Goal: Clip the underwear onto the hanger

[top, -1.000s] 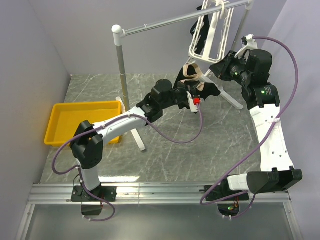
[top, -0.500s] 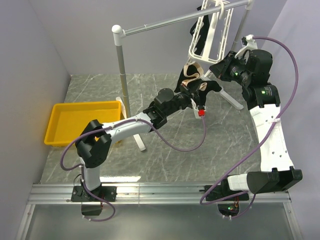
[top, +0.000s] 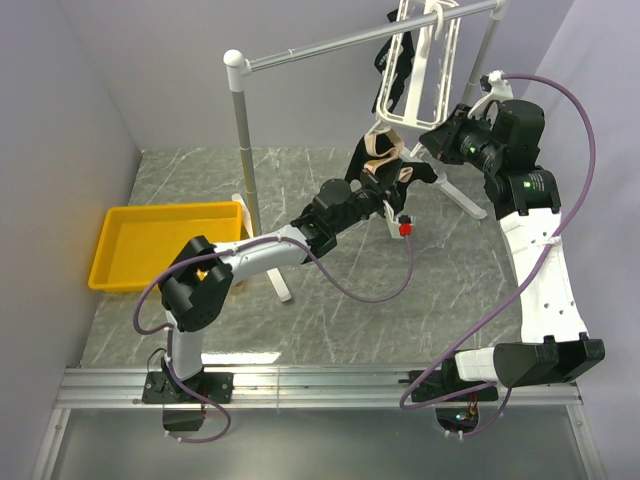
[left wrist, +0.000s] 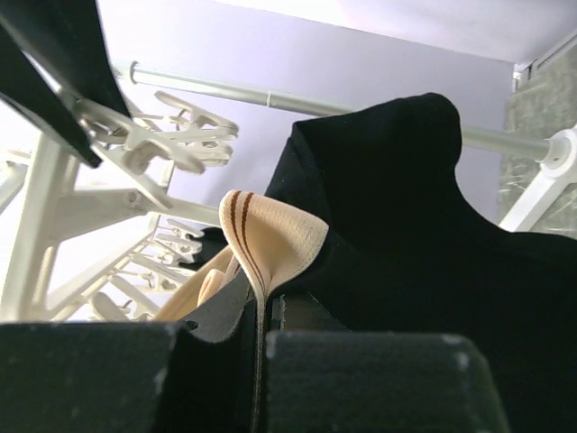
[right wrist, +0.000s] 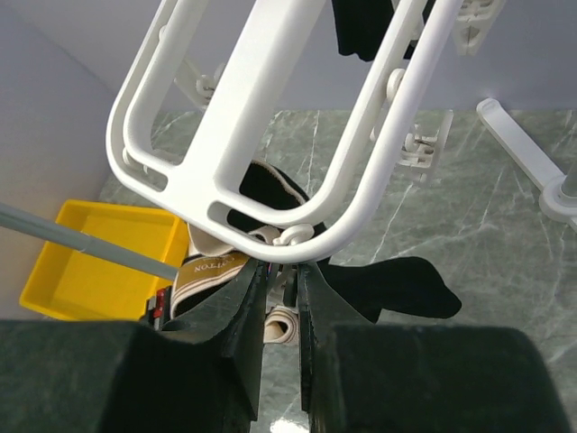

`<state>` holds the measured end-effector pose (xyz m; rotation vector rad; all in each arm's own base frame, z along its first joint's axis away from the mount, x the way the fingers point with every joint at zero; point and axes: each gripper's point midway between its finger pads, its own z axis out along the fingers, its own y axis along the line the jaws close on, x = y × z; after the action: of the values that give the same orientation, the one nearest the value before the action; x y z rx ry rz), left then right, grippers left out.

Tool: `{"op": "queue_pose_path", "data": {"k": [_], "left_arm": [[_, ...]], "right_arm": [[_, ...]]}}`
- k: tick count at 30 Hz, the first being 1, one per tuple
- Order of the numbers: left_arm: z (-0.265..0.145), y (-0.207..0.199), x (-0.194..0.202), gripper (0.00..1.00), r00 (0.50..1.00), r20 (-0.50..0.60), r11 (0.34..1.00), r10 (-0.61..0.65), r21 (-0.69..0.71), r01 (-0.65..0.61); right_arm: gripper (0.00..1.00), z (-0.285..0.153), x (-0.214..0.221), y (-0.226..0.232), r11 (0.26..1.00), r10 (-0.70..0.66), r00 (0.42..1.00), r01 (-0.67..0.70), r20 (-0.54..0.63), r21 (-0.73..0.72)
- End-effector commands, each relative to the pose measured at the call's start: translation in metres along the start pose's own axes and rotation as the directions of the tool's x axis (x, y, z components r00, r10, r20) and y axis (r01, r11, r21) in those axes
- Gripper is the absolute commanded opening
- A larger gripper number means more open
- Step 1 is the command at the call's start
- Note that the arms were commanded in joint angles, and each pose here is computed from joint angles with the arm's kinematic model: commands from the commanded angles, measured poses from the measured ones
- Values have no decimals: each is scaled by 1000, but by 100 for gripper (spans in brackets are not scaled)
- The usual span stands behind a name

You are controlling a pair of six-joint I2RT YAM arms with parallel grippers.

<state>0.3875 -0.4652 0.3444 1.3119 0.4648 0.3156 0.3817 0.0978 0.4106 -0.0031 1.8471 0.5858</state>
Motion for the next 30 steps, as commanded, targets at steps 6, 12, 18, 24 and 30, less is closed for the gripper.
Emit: {"op": "queue_pose_path", "data": {"k": [6, 12, 18, 24, 30], "left_arm": [[9, 46, -7, 0, 998, 25, 990, 56, -130, -52], [12, 48, -7, 0, 999, 26, 991, 45, -127, -41], [15, 54, -5, 1, 1000, 21, 991, 13, -137, -10], [14, 56, -7, 0, 999, 31, 989, 12, -146, -7], [16, 55, -5, 0, 1000, 23, 990, 3, -140, 0]], "right_arm": [[0, -6, 0, 3, 999, -50, 999, 50, -15, -22], [0, -5, 6, 2, 998, -56, 998, 55, -39, -28], [0, -5, 7, 2, 998, -62, 997, 60, -49, -34], [0, -3, 8, 0, 998, -64, 997, 63, -50, -24], [0, -3, 7, 1, 998, -65, 997, 64, -48, -31]]}}
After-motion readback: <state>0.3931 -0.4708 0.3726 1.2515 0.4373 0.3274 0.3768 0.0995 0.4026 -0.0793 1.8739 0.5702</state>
